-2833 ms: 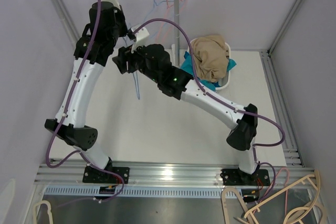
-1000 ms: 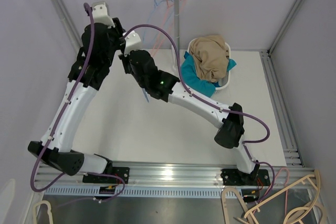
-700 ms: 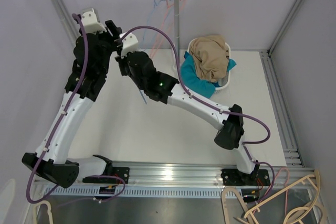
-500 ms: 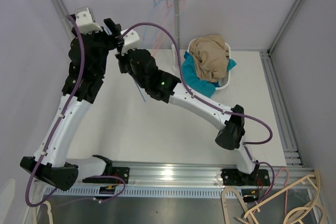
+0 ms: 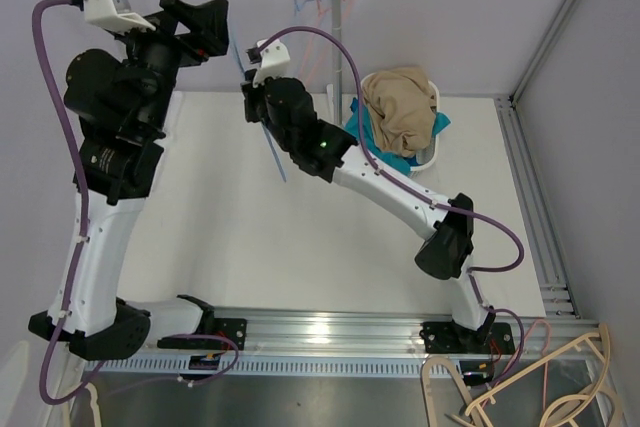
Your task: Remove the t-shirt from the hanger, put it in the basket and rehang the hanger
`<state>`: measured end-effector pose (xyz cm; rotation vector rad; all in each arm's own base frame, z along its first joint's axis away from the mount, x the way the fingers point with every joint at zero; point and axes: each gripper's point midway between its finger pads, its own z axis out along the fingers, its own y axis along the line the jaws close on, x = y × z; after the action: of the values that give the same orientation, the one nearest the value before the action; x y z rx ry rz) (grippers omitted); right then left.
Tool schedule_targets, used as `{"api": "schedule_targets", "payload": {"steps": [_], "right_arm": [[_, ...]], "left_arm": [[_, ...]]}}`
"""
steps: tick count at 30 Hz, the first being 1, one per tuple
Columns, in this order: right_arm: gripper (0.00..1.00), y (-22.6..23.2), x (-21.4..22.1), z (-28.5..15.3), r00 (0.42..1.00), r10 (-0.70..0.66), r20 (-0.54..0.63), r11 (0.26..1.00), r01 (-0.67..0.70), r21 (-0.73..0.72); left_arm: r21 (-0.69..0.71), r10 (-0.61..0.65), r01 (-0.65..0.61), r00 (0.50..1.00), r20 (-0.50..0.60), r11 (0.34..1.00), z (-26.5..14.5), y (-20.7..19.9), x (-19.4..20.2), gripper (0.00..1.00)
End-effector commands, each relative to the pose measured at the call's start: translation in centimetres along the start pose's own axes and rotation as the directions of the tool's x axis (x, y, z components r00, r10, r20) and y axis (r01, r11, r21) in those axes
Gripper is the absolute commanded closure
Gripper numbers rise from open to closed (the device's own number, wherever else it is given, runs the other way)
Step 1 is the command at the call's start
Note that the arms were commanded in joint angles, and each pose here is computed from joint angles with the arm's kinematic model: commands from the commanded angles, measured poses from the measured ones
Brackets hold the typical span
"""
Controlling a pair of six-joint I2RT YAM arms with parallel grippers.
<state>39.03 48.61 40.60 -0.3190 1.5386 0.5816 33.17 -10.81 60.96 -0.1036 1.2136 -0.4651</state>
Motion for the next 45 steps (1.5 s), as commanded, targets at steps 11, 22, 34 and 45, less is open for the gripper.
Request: {"api": "schedule_targets", "payload": {"steps": [11, 22, 34, 45], "right_arm": [[1.00, -4.0, -5.2, 0.9, 0.987, 0.097, 0.128, 0.994, -0.102, 0.039], [1.00, -3.4, -7.7, 2.4, 0.863, 0.451, 0.226, 0.892, -0.438, -0.109], [1.00, -2.8, -9.8, 5.2, 0.746, 0.506, 0.432, 0.853, -0.508, -0.122], [1.00, -5.0, -10.6, 4.9, 0.717, 0.523, 0.461, 0.829, -0.553, -0.080]], "left_arm": [[-0.127, -0.053, 0.054, 0.999, 0.012, 0.990, -4.8, 2.9, -0.3, 0.01], [-0.224, -0.039, 0.034, 0.999, -0.017, 0.974, -11.6, 6.3, 1.7, 0.01], [-0.315, -0.002, -0.024, 0.997, -0.082, 0.949, -13.3, 8.9, 4.9, 0.00], [-0.206, 0.209, -0.232, 0.970, -0.128, 0.951, -10.1, 9.4, 10.7, 0.09]]}}
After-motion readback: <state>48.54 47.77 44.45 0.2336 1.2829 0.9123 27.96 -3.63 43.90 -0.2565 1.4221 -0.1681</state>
